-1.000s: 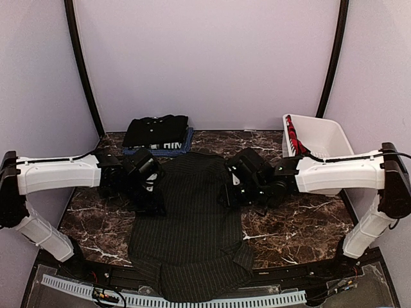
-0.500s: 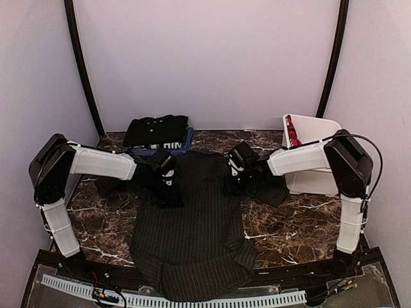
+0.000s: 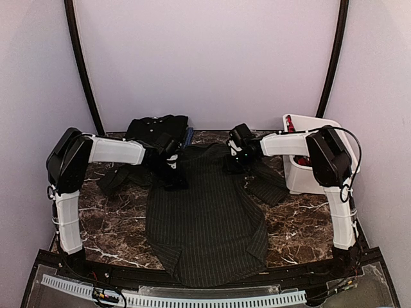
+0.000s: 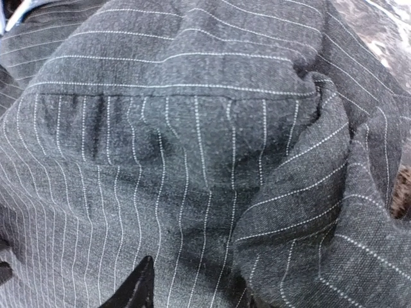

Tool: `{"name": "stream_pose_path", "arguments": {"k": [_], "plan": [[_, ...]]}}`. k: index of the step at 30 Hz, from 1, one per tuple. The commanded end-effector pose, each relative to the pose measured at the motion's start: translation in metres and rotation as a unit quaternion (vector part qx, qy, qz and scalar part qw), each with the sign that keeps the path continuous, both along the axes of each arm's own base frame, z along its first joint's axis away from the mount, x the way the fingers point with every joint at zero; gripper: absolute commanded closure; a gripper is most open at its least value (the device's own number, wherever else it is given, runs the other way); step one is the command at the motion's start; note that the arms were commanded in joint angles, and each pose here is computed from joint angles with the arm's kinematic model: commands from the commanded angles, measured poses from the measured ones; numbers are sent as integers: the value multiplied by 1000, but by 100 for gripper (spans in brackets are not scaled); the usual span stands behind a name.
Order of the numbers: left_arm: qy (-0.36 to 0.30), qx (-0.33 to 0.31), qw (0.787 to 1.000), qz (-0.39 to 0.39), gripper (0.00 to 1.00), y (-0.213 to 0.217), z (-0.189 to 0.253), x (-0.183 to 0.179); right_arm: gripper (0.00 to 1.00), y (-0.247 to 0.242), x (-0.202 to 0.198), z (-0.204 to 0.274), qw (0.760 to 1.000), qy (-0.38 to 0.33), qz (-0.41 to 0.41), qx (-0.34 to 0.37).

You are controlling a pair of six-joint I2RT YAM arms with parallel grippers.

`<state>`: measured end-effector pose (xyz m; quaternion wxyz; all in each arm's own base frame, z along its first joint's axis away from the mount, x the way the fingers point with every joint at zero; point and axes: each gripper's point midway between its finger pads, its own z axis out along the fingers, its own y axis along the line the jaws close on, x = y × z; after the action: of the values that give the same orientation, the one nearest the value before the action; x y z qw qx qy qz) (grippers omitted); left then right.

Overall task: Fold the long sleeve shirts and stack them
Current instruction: Move the flattened shirt to the center of the board, then smooth out the corner of the shirt at the corner of the board.

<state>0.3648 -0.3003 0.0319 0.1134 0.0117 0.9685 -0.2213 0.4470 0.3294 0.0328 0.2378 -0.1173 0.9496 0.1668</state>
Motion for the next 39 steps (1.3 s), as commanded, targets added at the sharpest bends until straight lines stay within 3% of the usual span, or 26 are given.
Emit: {"name": "stream_pose_path", "arguments": {"k": [1,8,14,21,27,35,39], "plan": [[13,6,1000,-26,61,4,18,-19,52,-13,-6,2,999,11,9,-41],[10,-44,997,-65,58,-27,57,-96,44,-3,-28,60,999,-39,32,-14],[62,-16,994,-87,59,-24,31,-176,42,20,-75,94,996,-64,54,9],[92,8,989,-112,59,-21,18,-243,41,53,-142,83,994,-44,92,26],[101,62,989,-90,60,20,12,-275,41,57,-171,57,994,-16,103,18],[124,83,989,-10,63,96,14,-307,41,42,-186,44,995,-5,101,4],[101,47,994,11,64,107,36,-305,41,30,-187,53,996,-18,89,-2]]}}
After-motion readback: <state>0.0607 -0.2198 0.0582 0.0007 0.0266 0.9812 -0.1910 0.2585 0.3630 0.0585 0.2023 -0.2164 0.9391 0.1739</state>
